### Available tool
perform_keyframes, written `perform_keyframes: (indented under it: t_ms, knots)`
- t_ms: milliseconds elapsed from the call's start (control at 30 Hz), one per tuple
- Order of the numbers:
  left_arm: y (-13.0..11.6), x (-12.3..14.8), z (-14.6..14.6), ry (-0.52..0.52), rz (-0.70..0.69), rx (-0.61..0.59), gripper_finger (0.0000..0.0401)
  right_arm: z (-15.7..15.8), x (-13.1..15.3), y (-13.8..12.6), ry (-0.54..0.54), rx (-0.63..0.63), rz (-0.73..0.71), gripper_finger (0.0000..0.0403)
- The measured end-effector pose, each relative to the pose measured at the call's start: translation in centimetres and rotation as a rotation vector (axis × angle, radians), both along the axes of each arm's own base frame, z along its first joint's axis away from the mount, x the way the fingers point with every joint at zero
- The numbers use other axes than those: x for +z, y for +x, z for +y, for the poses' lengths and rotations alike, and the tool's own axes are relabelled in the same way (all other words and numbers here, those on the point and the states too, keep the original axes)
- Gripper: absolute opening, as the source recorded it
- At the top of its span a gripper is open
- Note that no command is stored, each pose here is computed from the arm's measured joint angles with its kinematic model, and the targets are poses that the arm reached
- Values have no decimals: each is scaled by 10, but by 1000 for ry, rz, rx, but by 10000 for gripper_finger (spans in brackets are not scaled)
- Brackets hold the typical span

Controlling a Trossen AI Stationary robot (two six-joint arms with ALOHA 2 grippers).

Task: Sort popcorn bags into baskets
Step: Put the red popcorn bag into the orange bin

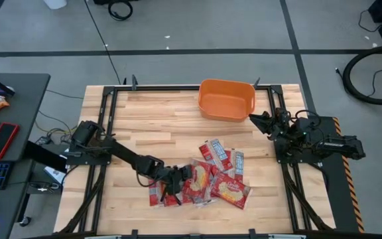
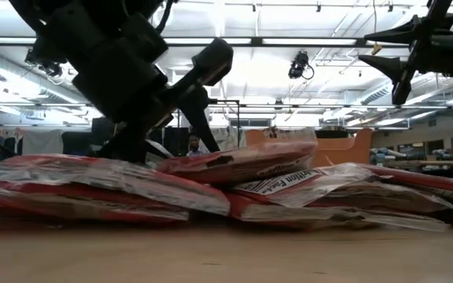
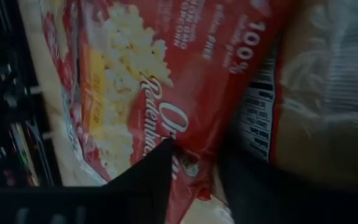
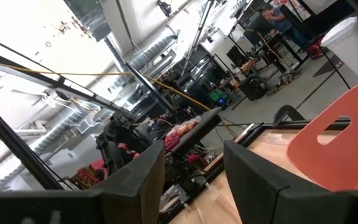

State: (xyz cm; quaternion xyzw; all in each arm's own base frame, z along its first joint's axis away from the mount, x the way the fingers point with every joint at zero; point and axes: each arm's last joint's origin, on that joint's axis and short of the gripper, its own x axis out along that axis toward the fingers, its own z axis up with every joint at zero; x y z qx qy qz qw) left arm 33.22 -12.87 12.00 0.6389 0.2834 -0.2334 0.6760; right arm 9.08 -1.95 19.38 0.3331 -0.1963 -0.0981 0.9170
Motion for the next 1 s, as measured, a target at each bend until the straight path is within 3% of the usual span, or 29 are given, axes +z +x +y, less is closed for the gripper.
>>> perform_keyframes:
  t_ms: [267,467,767,1000]
  knots:
    - [-6,26,2,-113,-80,153,12,0,0,0,0,1,-1,170]
    - [-9,60,15,-241,-165,255,9,0,0,0,-1,0,-5,170]
    - [1,90,64,-569,-357,591,4,0,0,0,-1,0,-5,170]
    - [33,100,95,-625,-431,721,4,0,0,0,-1,2,-5,170]
